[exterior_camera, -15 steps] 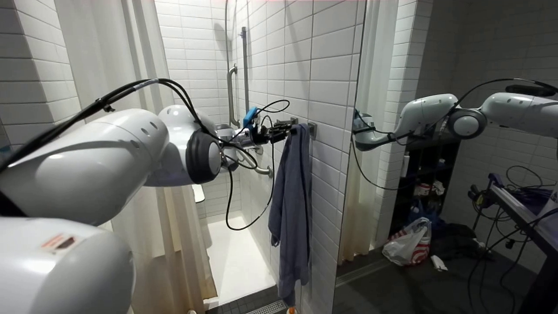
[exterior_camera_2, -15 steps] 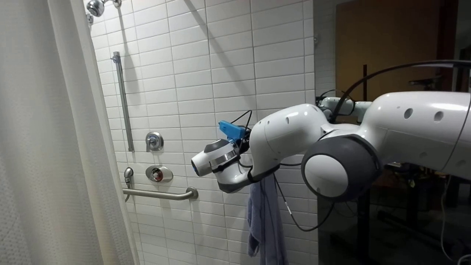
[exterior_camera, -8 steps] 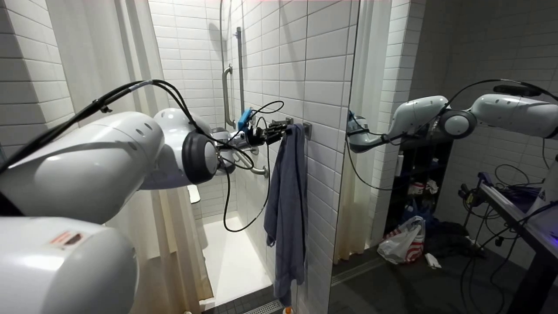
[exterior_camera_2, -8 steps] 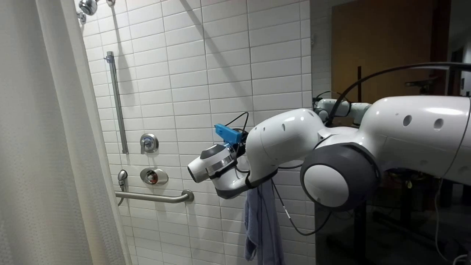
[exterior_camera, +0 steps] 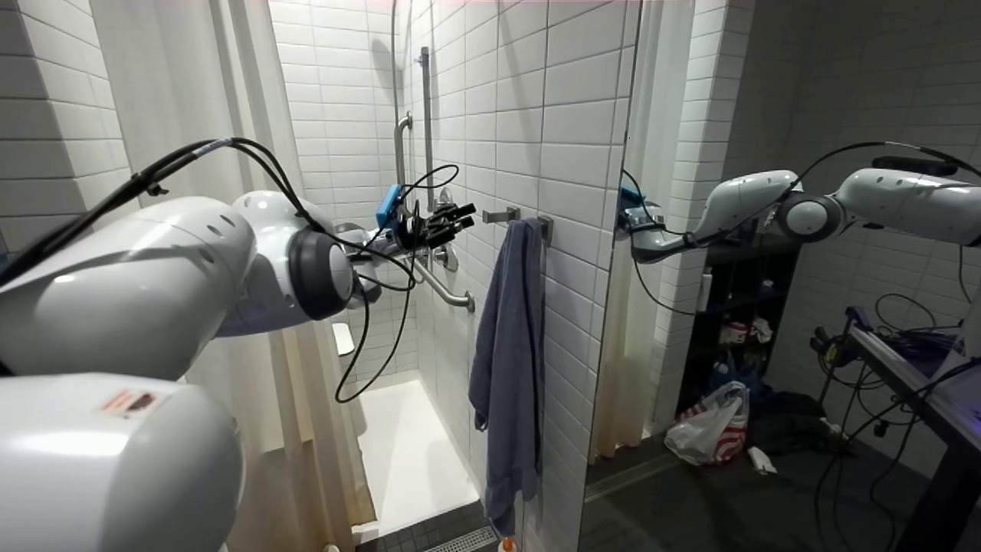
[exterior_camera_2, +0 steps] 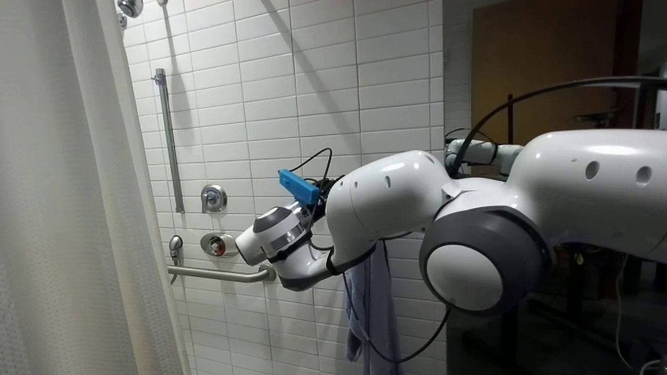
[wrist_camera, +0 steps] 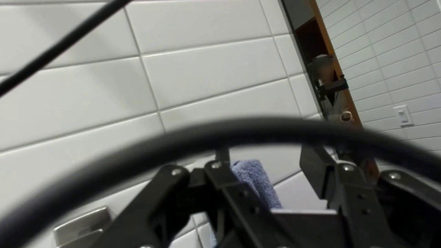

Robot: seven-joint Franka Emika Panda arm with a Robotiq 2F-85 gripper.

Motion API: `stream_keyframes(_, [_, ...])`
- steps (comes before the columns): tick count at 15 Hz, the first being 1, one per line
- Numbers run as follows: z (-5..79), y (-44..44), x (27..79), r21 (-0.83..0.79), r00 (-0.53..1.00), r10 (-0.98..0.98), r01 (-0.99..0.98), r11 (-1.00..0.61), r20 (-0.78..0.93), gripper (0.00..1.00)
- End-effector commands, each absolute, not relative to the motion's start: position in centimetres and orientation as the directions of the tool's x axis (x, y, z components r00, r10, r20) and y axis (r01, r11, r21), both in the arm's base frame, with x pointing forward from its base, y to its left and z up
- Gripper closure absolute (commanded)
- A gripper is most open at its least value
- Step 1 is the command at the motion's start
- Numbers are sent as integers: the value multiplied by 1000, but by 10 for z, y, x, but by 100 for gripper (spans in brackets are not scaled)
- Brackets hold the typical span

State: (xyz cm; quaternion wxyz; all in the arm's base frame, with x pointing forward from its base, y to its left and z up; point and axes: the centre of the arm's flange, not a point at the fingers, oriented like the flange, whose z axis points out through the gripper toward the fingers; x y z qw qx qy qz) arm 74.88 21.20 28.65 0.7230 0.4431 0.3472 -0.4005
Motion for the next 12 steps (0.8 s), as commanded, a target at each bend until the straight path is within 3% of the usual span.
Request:
stream_keyframes(1, [287, 206, 750, 364, 438, -277, 888, 281, -855, 43])
stream_keyframes(12, [287, 199, 752, 368, 440, -282, 888, 275, -852, 43])
